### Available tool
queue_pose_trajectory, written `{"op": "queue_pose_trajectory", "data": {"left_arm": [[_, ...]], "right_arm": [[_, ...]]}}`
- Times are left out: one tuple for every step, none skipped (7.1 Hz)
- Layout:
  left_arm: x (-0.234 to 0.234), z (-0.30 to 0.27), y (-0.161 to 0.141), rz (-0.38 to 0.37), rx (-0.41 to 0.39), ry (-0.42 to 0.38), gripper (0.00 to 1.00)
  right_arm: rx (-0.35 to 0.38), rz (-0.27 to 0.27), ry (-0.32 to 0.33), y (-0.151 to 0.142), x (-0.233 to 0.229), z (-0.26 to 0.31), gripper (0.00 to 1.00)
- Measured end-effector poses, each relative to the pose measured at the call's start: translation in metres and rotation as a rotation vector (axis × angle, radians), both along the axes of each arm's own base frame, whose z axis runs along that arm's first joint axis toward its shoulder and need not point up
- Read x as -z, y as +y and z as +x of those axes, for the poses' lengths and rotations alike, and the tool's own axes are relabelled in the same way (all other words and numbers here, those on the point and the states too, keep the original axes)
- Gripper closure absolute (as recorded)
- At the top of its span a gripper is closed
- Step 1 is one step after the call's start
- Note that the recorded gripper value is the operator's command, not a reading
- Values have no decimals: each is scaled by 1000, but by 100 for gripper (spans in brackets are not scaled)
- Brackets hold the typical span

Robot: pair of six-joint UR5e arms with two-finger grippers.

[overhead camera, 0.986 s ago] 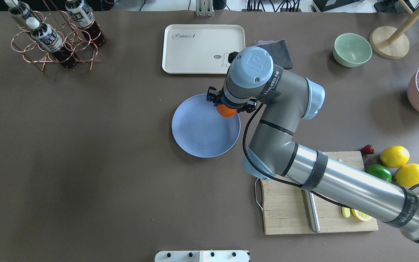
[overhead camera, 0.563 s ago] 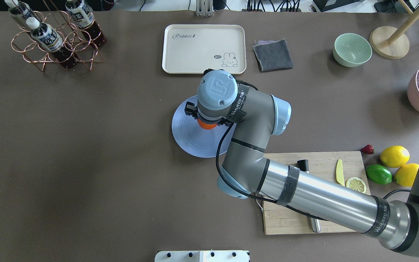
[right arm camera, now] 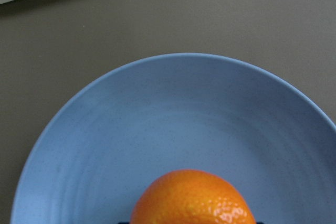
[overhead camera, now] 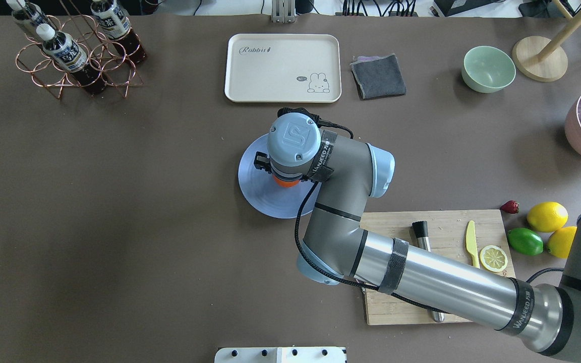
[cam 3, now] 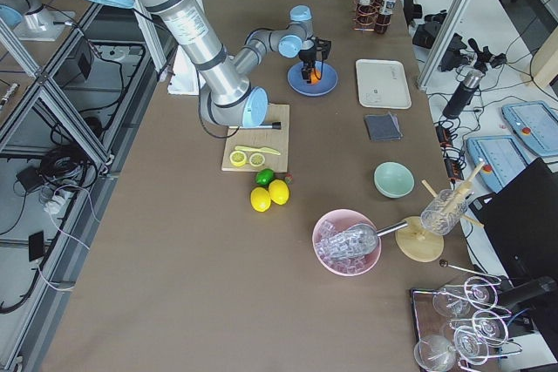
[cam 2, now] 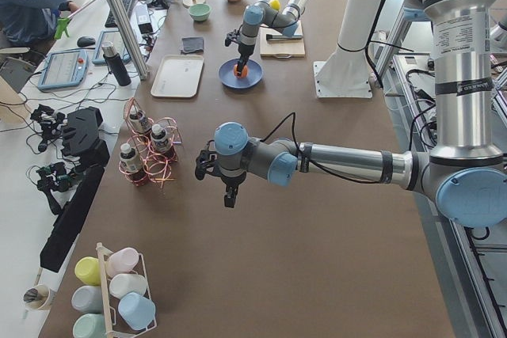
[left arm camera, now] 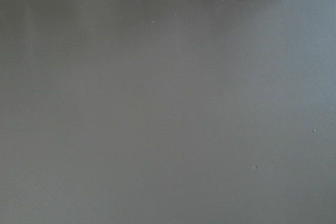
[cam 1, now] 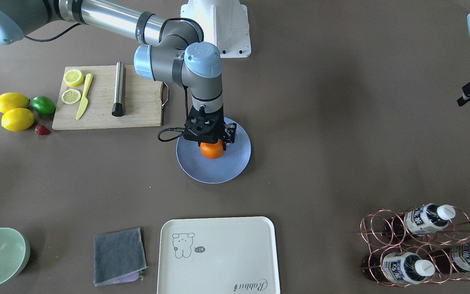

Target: Pick orange to plate

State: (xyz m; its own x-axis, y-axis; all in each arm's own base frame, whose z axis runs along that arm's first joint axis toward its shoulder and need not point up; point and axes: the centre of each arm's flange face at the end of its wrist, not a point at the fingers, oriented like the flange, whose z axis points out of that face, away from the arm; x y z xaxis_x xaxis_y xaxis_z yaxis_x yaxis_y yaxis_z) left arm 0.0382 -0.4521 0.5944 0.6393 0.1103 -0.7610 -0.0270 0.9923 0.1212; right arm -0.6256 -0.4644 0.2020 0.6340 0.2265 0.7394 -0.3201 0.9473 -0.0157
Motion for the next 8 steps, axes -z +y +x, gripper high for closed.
{"op": "queue_pose_trajectory", "data": {"left_arm": [[-5,-1,4,-11,0,-2,2],[-12,-3,9,-25,0,-4,2],[-18,-6,14,-40,5,-7,2],[-27,-14,18,-57,19,-12,2],[-40,-29,21,-71,26,-21,2],[-52,-50,23,-79,14,-35,2],[-59,-75,25,-86,-11,-47,2],[-60,-93,24,-89,-33,-52,2]], "right_arm": [[4,13,-5,-4,5,4,0],[7,22,-14,-14,11,15,0],[15,27,-27,-30,16,33,0],[28,28,-44,-53,18,63,0],[49,33,-54,-78,8,102,0],[77,47,-54,-100,-14,149,0],[109,70,-44,-116,-46,202,0],[144,98,-31,-126,-81,257,0]]}}
